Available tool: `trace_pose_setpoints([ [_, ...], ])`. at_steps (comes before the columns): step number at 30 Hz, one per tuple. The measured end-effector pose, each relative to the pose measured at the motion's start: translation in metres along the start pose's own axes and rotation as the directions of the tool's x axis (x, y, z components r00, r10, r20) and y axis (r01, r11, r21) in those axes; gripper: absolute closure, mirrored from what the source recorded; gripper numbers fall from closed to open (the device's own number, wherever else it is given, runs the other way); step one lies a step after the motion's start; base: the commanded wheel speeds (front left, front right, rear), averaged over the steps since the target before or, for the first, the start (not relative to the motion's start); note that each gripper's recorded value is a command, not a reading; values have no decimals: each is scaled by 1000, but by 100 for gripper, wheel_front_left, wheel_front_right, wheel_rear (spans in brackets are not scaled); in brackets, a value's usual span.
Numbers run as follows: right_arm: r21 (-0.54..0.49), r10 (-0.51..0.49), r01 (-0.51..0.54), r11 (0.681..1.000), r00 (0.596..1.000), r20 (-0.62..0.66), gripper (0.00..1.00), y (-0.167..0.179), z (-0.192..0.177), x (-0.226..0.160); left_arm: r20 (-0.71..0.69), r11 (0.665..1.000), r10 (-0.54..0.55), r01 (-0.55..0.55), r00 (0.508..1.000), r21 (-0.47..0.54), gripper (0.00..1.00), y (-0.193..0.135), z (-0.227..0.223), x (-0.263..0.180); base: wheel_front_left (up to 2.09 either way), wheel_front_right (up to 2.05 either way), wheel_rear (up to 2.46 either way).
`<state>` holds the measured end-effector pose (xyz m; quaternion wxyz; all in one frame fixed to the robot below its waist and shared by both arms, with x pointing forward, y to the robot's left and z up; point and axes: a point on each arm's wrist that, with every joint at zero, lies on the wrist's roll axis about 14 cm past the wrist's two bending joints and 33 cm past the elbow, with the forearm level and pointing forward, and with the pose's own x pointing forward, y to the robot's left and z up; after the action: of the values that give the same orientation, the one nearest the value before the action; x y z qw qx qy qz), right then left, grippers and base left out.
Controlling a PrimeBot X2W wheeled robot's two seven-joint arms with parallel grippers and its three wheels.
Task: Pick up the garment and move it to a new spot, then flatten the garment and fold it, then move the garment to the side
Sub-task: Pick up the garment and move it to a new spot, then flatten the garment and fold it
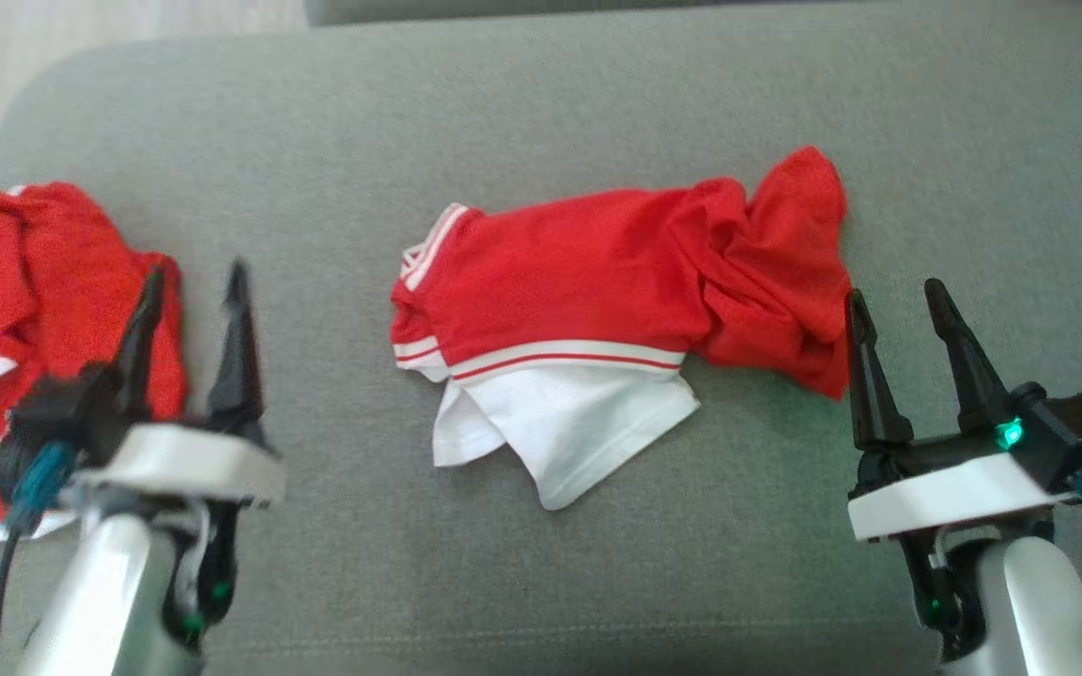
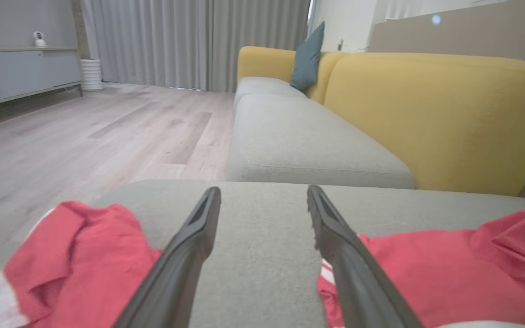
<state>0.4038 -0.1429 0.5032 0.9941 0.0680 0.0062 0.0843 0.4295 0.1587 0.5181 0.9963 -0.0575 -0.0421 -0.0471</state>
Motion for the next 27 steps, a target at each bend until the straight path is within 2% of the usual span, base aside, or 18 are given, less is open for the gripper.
trace_pose_setpoints([
  [5,-15,21,-21,1000,1000,14,0,8,9,-2,-7,998,55,-55,998,18,0,20,2,-26,0,0,0],
  [21,-23,-51,50,998,998,-33,0,-9,2,-48,-17,998,11,-10,1000,58,0,5,1,-64,0,0,0],
  [27,-24,-59,58,998,998,-33,0,-10,4,-54,-25,998,6,-5,1000,58,0,3,-1,-69,0,0,0],
])
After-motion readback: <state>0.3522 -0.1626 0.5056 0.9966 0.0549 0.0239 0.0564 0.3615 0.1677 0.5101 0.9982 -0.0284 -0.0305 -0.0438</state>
